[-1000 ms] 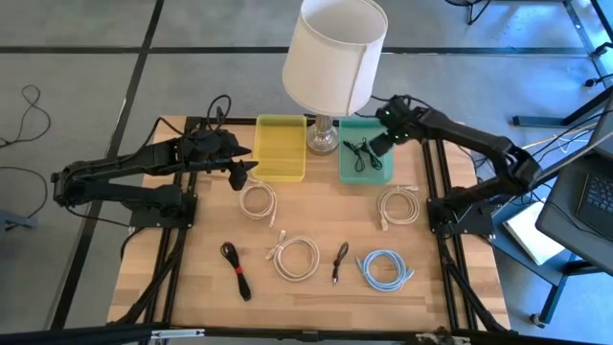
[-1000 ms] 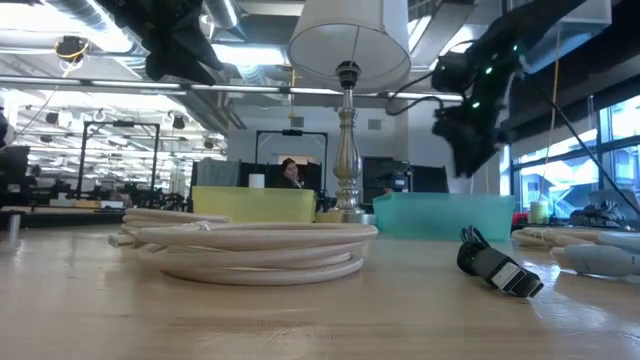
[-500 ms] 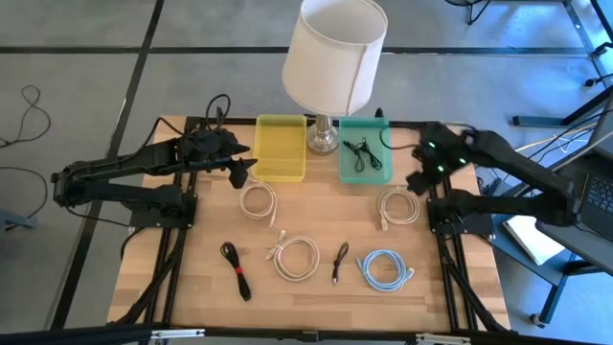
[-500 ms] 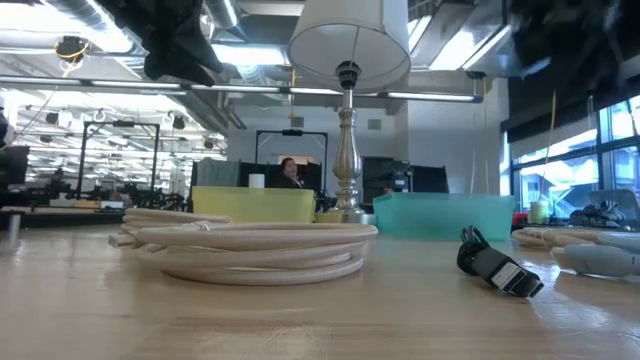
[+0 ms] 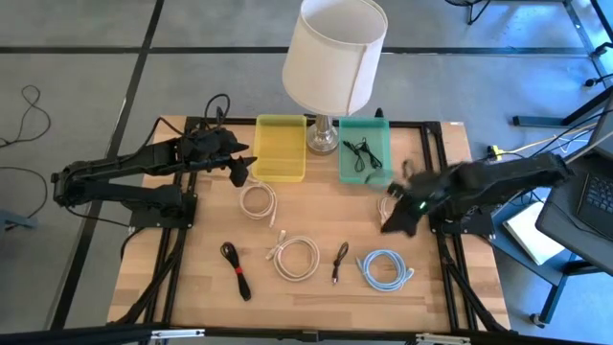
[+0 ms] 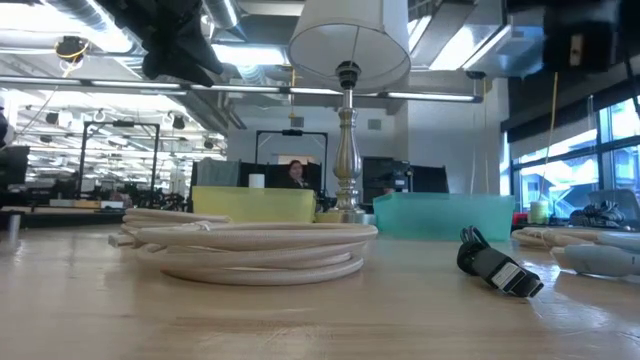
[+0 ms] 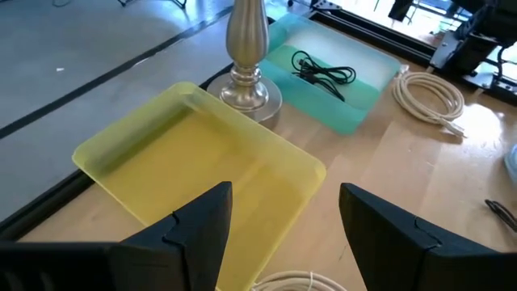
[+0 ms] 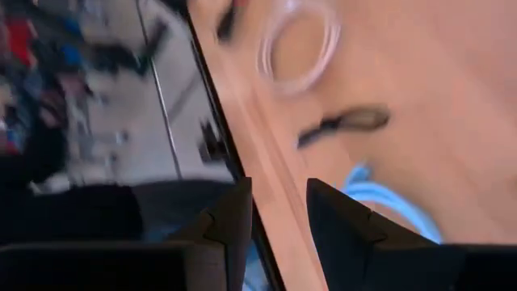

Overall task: Pick & Place USB Port
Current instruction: Put the black USB cable into the blue bin

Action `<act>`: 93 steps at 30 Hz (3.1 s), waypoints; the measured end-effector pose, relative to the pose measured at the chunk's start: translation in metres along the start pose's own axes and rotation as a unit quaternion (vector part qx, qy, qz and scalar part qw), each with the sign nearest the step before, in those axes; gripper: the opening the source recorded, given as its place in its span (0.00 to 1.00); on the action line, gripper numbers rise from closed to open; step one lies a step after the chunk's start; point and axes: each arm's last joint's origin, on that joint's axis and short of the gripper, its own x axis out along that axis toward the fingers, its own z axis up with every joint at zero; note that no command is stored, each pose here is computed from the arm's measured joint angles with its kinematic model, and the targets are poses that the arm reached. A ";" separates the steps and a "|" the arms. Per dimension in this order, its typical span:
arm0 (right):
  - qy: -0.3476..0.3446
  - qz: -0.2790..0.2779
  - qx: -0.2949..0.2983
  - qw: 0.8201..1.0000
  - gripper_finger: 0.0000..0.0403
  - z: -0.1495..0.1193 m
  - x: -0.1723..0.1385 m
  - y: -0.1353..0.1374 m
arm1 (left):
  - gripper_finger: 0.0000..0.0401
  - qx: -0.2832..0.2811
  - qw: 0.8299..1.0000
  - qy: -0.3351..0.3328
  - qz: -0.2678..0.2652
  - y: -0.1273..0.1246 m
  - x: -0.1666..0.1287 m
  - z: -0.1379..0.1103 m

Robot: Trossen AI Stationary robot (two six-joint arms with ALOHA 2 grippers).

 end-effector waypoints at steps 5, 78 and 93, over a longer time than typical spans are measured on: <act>0.104 -0.048 -0.005 0.993 0.30 -0.033 0.058 -0.014 | 0.56 -0.002 1.000 -0.001 0.002 0.000 0.000 0.000; -0.065 -0.429 0.321 0.842 0.37 -0.006 0.281 0.015 | 0.56 0.113 0.986 0.084 -0.095 -0.002 -0.002 -0.014; -0.132 -0.485 0.209 0.839 0.09 -0.007 0.223 0.095 | 0.56 0.114 0.985 0.091 -0.093 -0.002 -0.002 -0.015</act>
